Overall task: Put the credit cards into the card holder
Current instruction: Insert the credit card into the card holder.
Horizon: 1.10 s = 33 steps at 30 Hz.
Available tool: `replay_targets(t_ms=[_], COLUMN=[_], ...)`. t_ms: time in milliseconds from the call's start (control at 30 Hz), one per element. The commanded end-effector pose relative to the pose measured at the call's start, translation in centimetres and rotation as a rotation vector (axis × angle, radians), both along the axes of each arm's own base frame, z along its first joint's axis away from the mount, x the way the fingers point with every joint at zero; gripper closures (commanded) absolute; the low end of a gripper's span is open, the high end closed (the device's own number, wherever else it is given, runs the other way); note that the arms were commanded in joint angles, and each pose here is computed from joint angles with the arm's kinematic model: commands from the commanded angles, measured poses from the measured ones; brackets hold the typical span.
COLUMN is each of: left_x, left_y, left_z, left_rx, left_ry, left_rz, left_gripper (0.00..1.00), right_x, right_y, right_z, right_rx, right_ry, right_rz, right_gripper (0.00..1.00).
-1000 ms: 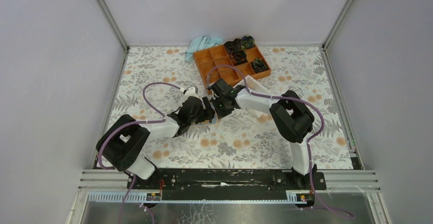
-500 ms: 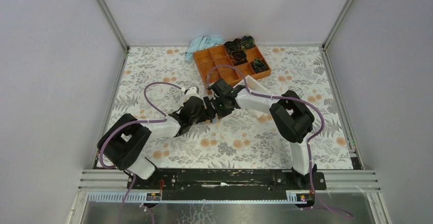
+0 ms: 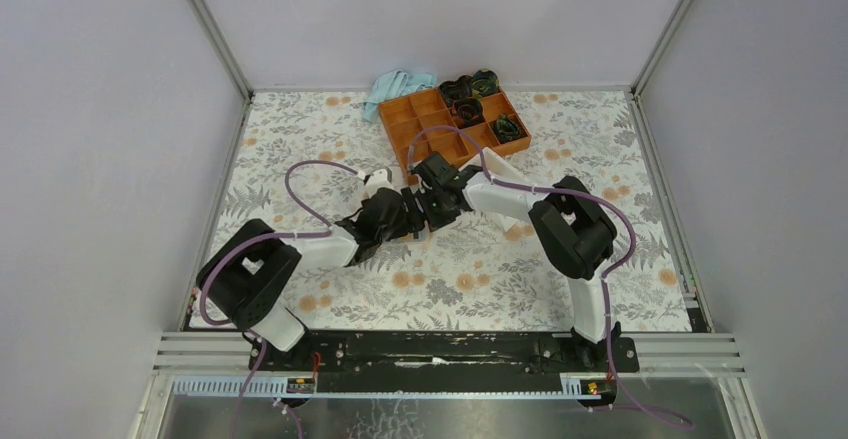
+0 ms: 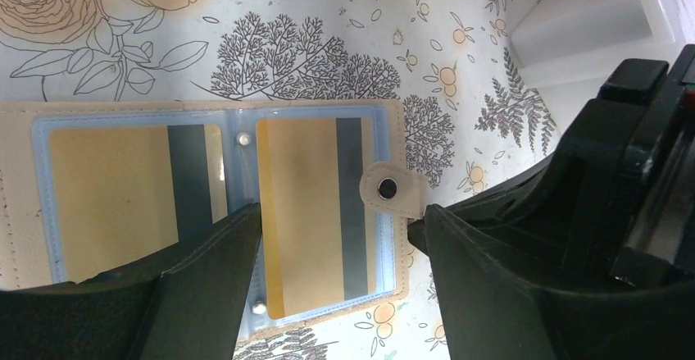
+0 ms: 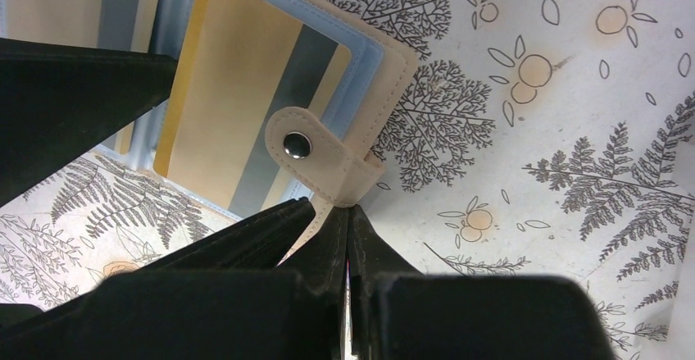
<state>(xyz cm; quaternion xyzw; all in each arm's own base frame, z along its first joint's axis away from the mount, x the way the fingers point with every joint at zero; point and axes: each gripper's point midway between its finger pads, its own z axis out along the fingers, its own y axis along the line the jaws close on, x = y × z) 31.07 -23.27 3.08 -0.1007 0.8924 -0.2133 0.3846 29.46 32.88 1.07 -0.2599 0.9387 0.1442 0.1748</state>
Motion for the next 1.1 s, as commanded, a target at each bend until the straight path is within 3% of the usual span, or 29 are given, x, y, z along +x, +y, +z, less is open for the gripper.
replay_targets(t_ms=[0, 500, 1067], left_x=[0.1, -1.0, -1.1], left_y=[-3.8, -2.1, -3.7], left_z=[1.9, 3.1, 0.7], left_rx=[-0.064, -0.032, -0.054], left_ry=[-0.041, -0.058, -0.008], left_rz=[-0.089, -0.068, -0.1], left_gripper=[0.2, 0.2, 0.2], right_x=[-1.6, -1.7, -1.7], right_y=[0.4, -0.4, -0.1], right_z=[-1.4, -2.1, -1.8], right_rx=[-0.021, -0.048, -0.031], right_ry=[0.036, 0.035, 0.035], right_rz=[0.061, 0.045, 0.047], right_gripper=[1.0, 1.0, 1.0])
